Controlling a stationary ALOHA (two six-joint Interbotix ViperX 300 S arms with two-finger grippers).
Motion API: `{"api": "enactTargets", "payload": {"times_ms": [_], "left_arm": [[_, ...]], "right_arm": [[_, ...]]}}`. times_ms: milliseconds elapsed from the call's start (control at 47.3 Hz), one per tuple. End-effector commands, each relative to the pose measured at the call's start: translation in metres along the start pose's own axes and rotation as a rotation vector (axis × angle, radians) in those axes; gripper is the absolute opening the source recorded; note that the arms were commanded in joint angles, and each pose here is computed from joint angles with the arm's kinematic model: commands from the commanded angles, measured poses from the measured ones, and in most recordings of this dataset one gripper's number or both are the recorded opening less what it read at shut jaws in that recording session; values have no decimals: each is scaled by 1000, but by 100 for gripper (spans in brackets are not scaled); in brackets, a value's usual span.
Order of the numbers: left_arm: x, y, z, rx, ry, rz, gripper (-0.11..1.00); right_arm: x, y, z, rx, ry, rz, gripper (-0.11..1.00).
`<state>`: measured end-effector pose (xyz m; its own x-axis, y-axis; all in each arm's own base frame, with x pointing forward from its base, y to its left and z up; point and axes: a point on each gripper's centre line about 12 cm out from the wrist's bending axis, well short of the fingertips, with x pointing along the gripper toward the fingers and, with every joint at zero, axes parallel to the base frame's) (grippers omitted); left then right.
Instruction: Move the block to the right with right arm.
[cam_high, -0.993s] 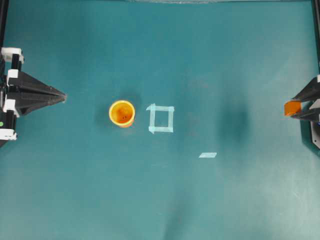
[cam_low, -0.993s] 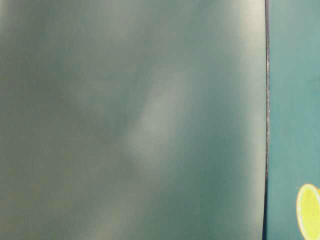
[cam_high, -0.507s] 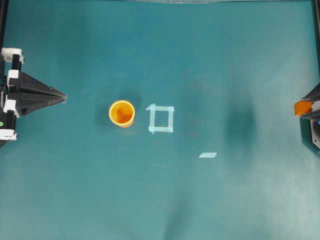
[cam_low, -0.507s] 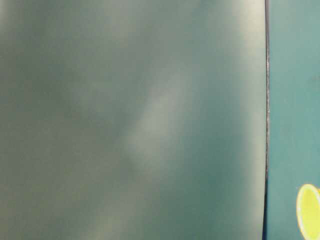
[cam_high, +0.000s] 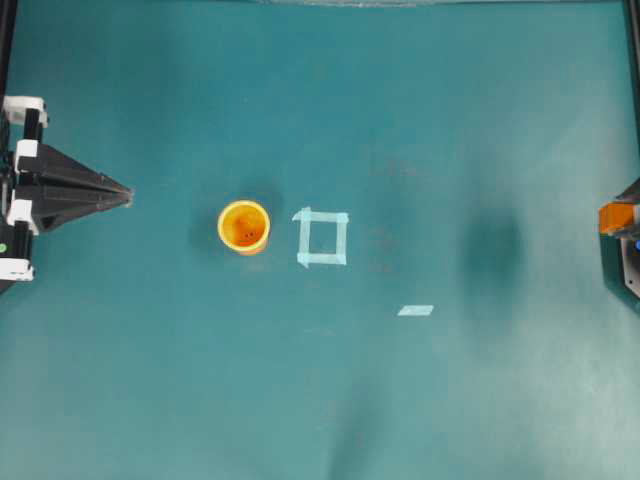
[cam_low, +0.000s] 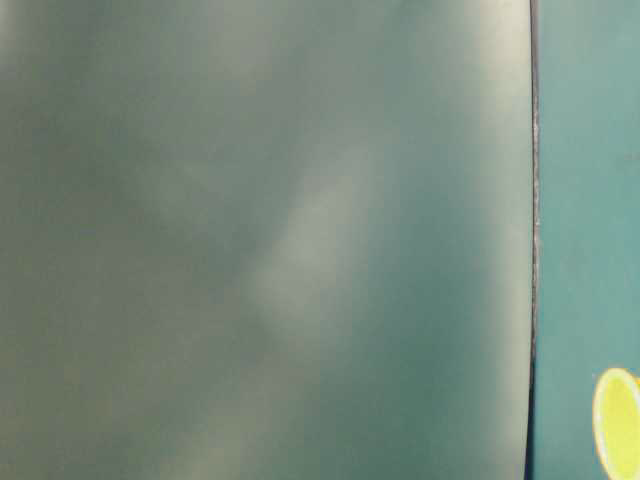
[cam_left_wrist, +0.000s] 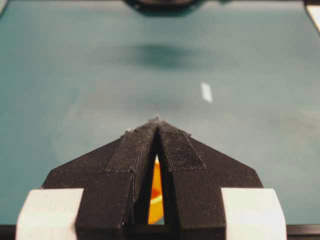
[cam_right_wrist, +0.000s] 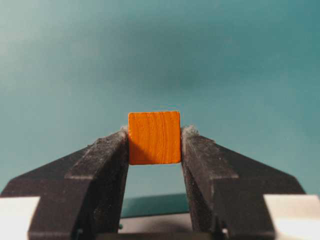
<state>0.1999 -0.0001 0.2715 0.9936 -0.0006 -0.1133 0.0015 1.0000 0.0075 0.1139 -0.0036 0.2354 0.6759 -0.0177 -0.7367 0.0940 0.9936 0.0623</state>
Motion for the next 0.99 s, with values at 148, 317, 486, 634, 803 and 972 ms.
{"api": "enactTargets", "payload": {"times_ms": [148,317,486,634,803,972], "left_arm": [[2,0,10,9,-23,0,0],[1,0,10,8,-25,0,0],[1,0,10,8,-25,0,0],[1,0,11,9,-26,0,0],[1,0,10,9,-25,0,0],[1,0,10,8,-25,2,0]], "right_arm": [[-8,0,2,2,-11,2,40],[-8,0,2,3,-12,1,40],[-8,0,2,3,-11,1,40],[-8,0,3,3,-14,2,40],[-7,0,2,3,-11,1,40],[-7,0,2,2,-11,2,40]]}}
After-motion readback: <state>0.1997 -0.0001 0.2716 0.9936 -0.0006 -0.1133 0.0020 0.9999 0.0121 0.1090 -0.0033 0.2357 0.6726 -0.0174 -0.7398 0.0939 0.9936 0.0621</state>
